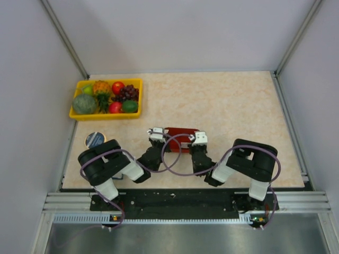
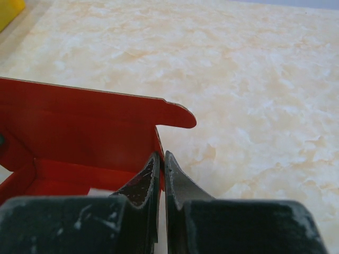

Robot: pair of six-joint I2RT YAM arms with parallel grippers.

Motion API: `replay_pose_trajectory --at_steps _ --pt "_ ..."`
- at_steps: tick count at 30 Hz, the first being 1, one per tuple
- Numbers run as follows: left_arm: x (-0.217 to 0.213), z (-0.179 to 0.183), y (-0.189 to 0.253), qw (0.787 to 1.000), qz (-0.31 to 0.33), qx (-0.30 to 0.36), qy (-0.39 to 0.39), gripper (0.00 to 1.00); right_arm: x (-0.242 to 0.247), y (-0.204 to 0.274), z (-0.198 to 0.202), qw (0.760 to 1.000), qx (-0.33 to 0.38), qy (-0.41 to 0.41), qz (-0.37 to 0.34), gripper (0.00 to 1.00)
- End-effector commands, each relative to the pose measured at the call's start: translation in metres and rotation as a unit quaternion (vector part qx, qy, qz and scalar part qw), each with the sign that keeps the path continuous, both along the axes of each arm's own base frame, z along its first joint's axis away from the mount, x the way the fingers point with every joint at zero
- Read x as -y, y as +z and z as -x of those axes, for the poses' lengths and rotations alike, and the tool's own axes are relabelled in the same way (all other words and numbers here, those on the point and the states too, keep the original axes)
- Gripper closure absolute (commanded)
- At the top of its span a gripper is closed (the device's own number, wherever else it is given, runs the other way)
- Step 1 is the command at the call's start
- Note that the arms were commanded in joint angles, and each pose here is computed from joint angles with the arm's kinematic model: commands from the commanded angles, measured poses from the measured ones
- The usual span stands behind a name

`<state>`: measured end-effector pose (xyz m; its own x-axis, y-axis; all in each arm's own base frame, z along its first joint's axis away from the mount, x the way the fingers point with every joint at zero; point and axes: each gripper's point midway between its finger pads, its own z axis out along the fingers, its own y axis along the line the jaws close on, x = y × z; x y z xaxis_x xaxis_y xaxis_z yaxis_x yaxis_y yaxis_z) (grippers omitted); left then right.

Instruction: Fold the paper box

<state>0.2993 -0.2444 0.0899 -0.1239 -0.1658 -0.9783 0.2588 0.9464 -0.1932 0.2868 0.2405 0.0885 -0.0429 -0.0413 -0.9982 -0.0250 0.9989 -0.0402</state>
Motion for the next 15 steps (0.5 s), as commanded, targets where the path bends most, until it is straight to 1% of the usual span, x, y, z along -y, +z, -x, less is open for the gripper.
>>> replay_pose_trajectory --at_steps 1,5,6,8,9,10,12,14,15 --pt "-0.018 -0.005 0.021 0.993 0.099 0.037 0.046 1.0 0.017 0.026 0.002 0.994 0.053 -0.041 -0.082 1.0" --pt "-0.021 -0.006 0.013 0.993 0.096 0.034 0.066 1.0 0.007 0.025 0.006 0.996 0.045 -0.028 -0.071 1.0" --pt "-0.02 -0.003 0.013 0.993 0.094 0.036 0.066 1.0 0.006 0.026 0.008 0.997 0.039 -0.023 -0.058 1.0" --pt "-0.022 -0.002 0.016 0.992 0.088 0.044 0.073 1.0 0.0 0.02 0.011 0.996 0.018 -0.005 -0.082 1.0" --pt "-0.024 0.001 0.017 0.992 0.088 0.046 0.081 1.0 0.003 0.005 0.014 0.999 -0.008 -0.002 -0.053 1.0" --pt "-0.023 0.001 0.019 0.992 0.087 0.049 0.081 1.0 -0.001 0.013 0.014 0.996 -0.008 0.004 -0.088 1.0" --pt "-0.022 0.004 0.02 0.991 0.09 0.051 0.081 1.0 -0.011 0.013 0.018 0.993 -0.021 0.035 -0.106 1.0" --pt "-0.02 0.006 0.022 0.991 0.089 0.055 0.081 1.0 -0.016 0.007 0.023 0.993 -0.055 0.053 -0.089 1.0" --pt "-0.019 0.009 0.022 0.991 0.084 0.056 0.084 1.0 -0.018 0.005 0.024 0.991 -0.07 0.05 -0.102 1.0"
